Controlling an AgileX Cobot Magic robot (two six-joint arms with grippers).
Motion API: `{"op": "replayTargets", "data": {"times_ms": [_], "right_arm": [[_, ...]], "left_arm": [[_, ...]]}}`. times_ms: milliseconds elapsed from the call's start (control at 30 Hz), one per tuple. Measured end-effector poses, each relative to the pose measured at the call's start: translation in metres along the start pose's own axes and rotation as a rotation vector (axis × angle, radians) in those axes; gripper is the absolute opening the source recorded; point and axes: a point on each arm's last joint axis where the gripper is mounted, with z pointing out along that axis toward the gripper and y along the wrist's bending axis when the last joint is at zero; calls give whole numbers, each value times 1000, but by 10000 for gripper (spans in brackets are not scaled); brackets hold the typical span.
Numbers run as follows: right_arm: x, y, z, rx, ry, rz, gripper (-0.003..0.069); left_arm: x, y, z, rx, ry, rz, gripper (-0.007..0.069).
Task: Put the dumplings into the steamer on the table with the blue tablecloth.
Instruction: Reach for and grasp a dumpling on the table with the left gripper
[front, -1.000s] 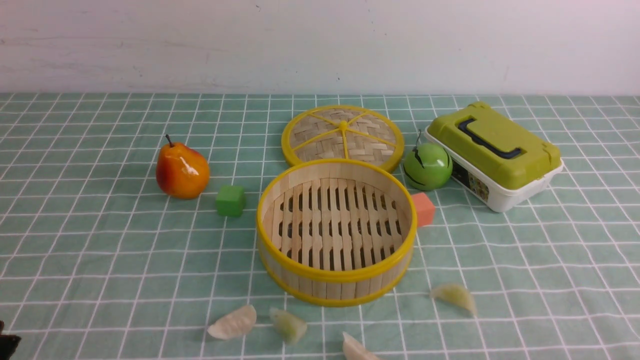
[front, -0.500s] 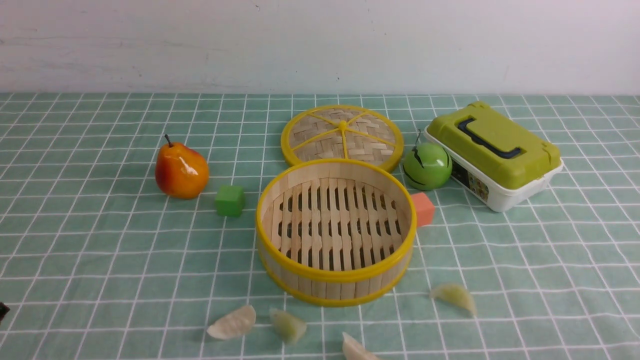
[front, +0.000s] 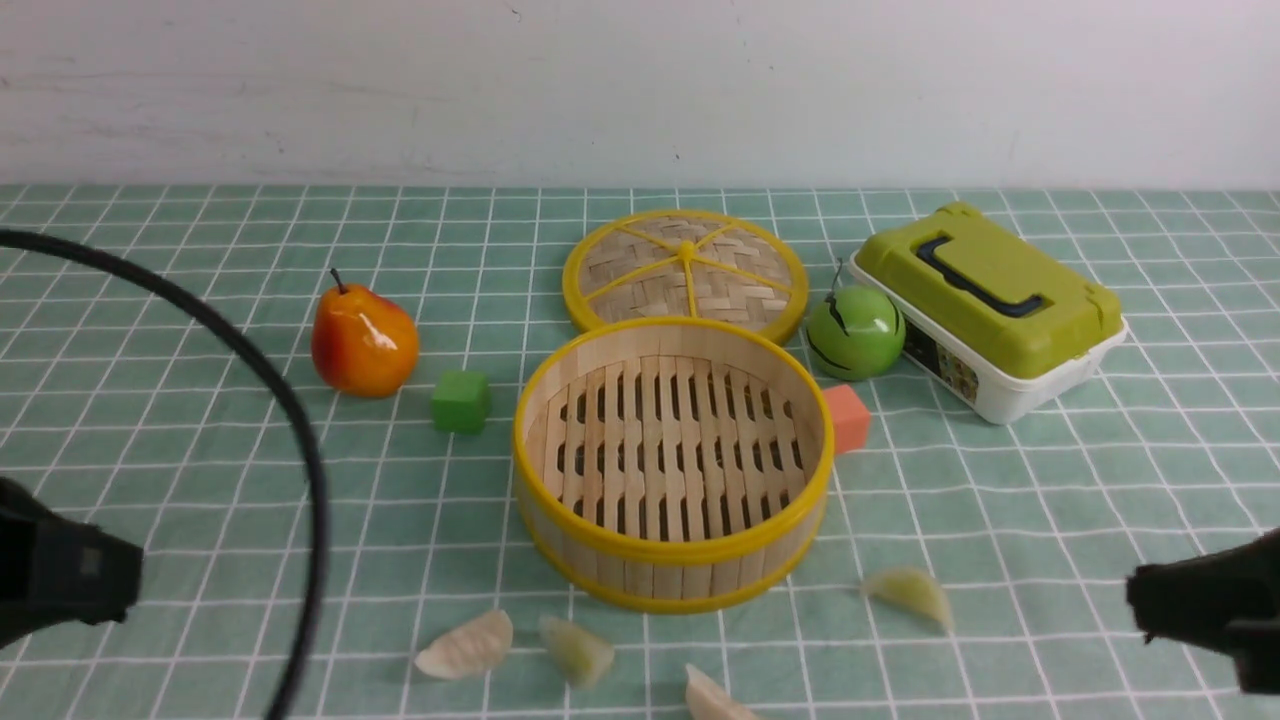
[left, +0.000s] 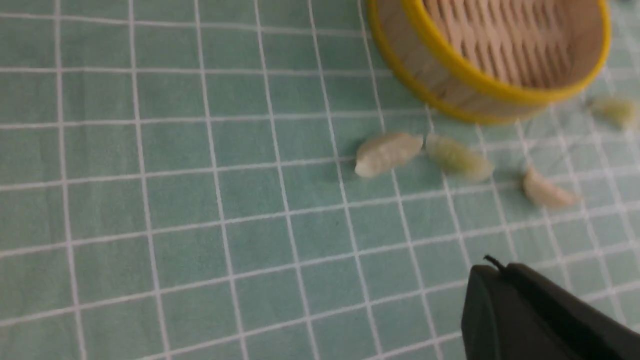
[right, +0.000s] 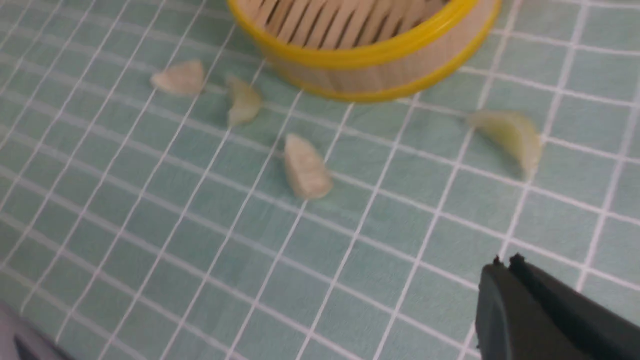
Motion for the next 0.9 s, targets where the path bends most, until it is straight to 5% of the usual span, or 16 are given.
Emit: {"op": "replayTargets", "data": {"times_ms": [133, 300, 633, 733, 900], "right_arm": [[-1, 16, 15, -46, 102, -154, -19], [1, 21, 17, -25, 129, -259, -19], [-3, 19, 17, 5, 97, -282, -14], [-3, 19, 17, 5, 97, -282, -12], [-3, 19, 17, 5, 97, -282, -10]], "left_arm": [[-12, -16, 41, 72, 169, 229, -14], [-15, -23, 86, 60, 301, 299, 22], [-21, -33, 193, 46, 285, 639, 517], [-23, -30, 217, 27, 254, 647, 583], [-13, -24, 246, 18, 300, 642, 564]]}}
